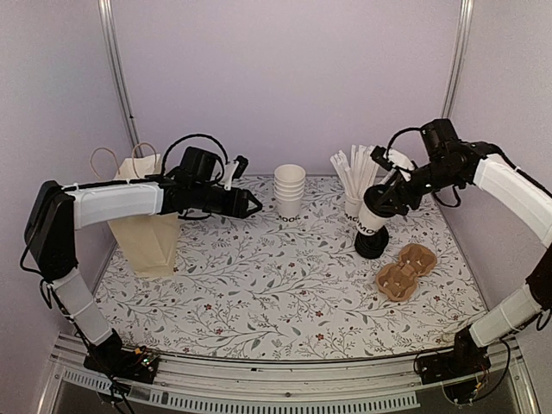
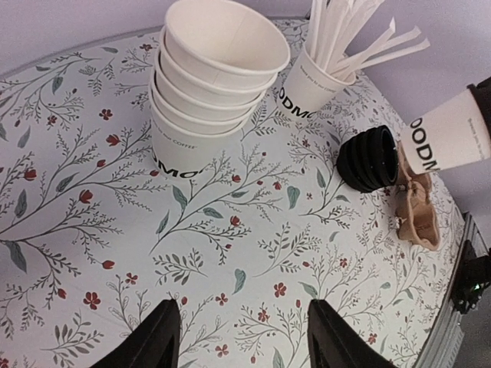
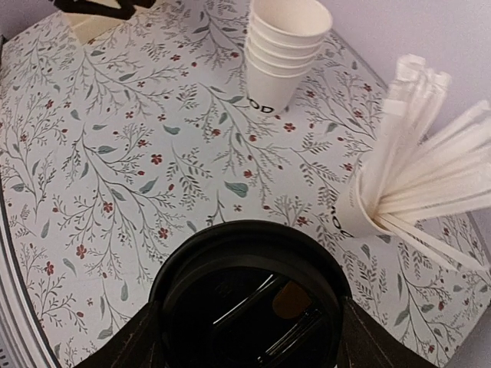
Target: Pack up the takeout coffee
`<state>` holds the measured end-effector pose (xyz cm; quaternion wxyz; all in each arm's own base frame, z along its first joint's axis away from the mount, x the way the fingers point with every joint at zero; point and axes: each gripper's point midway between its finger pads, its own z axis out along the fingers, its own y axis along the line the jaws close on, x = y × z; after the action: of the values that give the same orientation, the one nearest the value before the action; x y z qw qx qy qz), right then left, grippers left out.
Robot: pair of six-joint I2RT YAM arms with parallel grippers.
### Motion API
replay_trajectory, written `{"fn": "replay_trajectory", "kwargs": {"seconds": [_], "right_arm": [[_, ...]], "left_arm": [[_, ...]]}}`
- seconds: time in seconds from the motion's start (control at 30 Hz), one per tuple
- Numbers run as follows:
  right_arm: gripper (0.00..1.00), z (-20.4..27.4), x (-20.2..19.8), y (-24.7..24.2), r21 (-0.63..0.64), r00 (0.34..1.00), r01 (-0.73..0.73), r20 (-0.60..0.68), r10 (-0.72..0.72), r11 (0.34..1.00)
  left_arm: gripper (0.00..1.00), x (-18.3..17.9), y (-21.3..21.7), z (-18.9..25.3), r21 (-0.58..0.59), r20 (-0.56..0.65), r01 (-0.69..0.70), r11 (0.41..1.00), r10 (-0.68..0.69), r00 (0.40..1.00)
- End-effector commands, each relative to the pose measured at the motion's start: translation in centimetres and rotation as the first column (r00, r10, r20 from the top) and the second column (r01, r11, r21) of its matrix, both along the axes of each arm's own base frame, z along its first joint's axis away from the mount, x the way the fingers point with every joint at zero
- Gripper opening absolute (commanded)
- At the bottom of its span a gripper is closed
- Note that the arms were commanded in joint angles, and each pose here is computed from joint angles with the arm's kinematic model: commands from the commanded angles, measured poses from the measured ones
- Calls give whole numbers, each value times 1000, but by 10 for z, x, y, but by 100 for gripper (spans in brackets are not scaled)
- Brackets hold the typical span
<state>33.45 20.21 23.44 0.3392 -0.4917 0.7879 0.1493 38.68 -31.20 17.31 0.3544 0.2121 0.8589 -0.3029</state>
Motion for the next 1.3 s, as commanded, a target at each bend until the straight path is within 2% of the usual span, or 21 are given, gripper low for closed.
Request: {"fn": "replay_trajectory", "kwargs": {"seconds": [0.0,0.23,0.43,0.7,1.1,1.27], "right_arm": [[61,11,0,-59,44,991,132,-26,-131,990],[59,-4,16,-137,16,944,329,-46,-328,944],[59,-23,39,-173,-61,886,462,-19,-464,885],[60,-48,70,-187,-95,840,533,-59,-539,841],[64,-91,98,-197,-127,797,566,-171,-580,815],[72,-105,99,-197,-140,790,562,-202,-579,815]], "left_arm": [[59,1,-4,10,-23,27,23,999,-22,999],[59,0,-5,11,-27,21,28,999,-28,999],[59,-1,-5,11,-31,19,33,999,-33,999],[59,-3,-6,12,-30,17,43,999,-43,999],[59,-4,-7,11,-21,13,58,998,-58,998],[59,-4,-9,9,-19,6,65,998,-65,998]]}}
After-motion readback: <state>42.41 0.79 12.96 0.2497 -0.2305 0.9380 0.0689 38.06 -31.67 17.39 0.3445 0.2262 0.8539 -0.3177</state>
